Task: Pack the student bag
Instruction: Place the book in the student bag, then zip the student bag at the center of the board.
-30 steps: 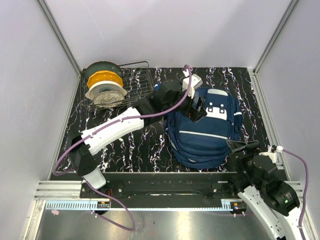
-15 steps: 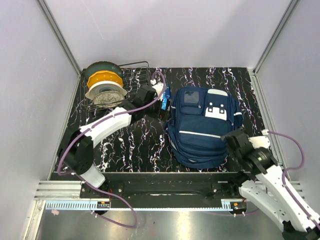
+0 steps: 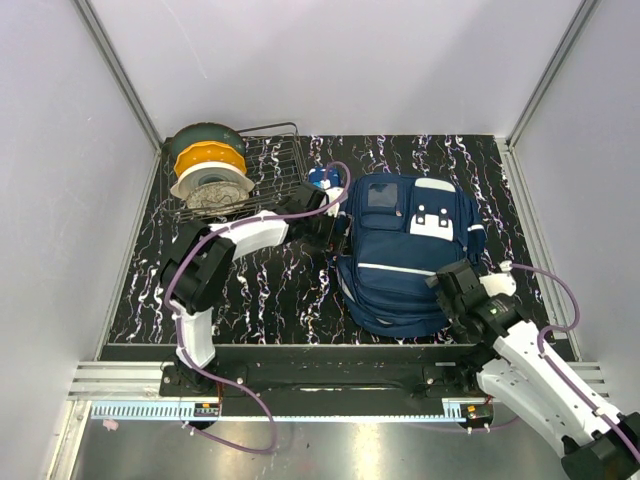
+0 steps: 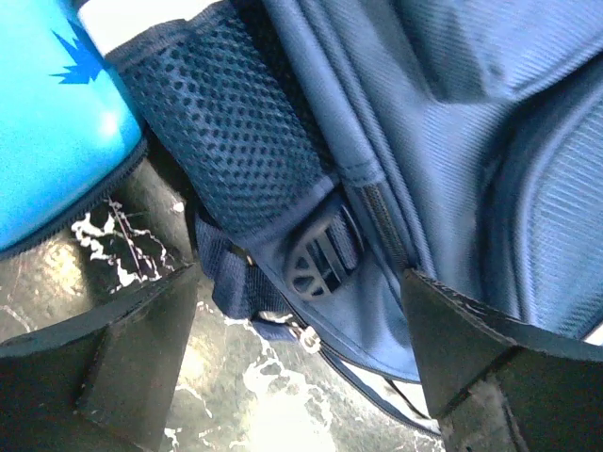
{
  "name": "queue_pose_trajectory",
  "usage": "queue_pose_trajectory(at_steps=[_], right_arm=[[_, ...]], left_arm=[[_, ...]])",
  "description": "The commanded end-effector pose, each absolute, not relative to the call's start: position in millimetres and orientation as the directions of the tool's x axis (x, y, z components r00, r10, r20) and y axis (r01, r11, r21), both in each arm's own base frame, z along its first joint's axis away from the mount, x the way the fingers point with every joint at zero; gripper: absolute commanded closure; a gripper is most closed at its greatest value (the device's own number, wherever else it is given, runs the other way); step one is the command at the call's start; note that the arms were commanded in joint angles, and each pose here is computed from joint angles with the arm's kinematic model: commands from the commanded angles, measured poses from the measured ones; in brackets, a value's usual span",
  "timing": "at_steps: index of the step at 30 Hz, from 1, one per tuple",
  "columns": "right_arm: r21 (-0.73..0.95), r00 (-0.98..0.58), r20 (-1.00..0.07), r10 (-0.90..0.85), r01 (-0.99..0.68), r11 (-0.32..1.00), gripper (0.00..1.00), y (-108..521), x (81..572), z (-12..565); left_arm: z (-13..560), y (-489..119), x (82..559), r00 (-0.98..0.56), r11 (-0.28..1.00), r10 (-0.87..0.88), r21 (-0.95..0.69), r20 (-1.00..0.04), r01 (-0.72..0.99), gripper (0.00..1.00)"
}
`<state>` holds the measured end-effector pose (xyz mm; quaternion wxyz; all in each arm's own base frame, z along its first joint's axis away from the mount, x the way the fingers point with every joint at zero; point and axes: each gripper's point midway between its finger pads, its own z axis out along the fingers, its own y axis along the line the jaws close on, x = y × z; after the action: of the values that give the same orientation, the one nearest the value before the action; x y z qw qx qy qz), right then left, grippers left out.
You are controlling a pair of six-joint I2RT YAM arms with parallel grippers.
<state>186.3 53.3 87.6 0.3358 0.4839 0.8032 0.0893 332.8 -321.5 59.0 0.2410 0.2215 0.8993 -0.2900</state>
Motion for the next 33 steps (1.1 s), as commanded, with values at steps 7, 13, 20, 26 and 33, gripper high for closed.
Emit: queue_pose_trajectory(at_steps=[7, 13, 20, 26, 33], right_arm=[[0.473, -0.372, -0.371, 0.851, 0.713, 0.518, 0.03, 70, 209, 67], [0.524, -0.307, -0.43, 0.849, 0.681, 0.512, 0.53, 50, 238, 91], [0.547, -0.316, -0.451, 0.834, 0.641, 0.539, 0.59, 34, 275, 110], [0.57, -0.387, -0.435, 0.813, 0.581, 0.581, 0.59, 34, 331, 124], [0.555, -0.442, -0.503, 0.743, 0.493, 0.67, 0.42, 32, 377, 150]], left_arm=[[84, -362, 354, -0.74, 0.575, 0.202, -0.534, -0.642, 0.62, 0.53], [119, -378, 339, -0.722, 0.489, 0.183, -0.575, -0.668, 0.656, 1.0], [185, -393, 314, -0.648, 0.475, 0.13, -0.527, -0.75, 0.705, 1.0], [210, -402, 271, -0.651, 0.441, 0.072, -0.562, -0.755, 0.7, 1.0], [177, -407, 253, -0.748, 0.476, 0.008, -0.655, -0.663, 0.586, 0.93]])
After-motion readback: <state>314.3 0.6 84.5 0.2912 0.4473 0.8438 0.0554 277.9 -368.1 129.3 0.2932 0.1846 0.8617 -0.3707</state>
